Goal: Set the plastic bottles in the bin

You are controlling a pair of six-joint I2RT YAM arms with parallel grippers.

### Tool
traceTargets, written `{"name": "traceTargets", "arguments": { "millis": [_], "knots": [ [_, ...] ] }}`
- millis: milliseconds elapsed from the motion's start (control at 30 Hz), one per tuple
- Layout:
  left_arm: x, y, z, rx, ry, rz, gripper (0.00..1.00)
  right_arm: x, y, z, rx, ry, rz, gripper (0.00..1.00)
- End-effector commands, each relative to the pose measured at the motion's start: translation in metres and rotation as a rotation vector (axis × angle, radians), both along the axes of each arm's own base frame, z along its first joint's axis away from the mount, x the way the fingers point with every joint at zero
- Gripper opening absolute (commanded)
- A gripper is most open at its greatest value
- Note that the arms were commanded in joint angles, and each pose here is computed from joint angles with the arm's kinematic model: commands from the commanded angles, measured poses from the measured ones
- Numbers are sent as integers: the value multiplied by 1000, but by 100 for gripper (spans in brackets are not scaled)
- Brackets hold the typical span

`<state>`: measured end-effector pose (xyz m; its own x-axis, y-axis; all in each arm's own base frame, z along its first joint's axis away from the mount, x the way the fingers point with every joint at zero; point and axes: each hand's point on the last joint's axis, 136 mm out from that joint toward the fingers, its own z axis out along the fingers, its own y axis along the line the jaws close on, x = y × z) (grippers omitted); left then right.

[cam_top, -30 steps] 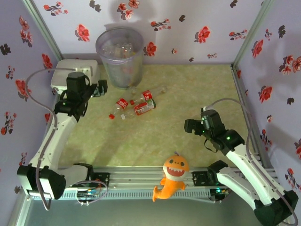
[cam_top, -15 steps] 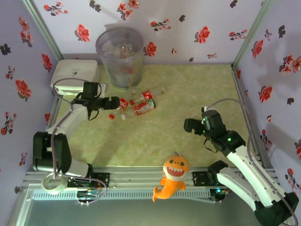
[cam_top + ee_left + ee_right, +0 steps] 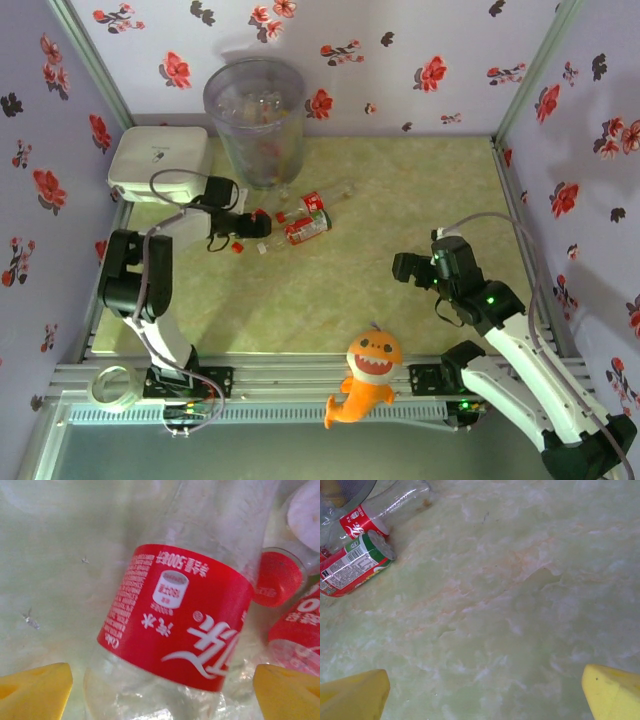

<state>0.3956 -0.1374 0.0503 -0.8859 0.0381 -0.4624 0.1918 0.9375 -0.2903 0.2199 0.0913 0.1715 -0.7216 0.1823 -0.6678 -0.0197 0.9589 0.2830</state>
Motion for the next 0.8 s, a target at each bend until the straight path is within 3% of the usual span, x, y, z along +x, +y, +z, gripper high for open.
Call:
{"name": "traceTargets", "arguments": {
  "millis": [0, 467, 767],
  "knots": [
    [13, -4, 0, 8, -21, -10, 88, -2, -5, -5, -9, 20, -26, 99],
    [12, 0, 1, 55, -38, 10, 60, 0, -4, -3, -15, 21, -23, 99],
    [2, 3, 29, 48, -79, 9, 58, 3, -2, -5, -11, 24, -20, 99]
  ]
}}
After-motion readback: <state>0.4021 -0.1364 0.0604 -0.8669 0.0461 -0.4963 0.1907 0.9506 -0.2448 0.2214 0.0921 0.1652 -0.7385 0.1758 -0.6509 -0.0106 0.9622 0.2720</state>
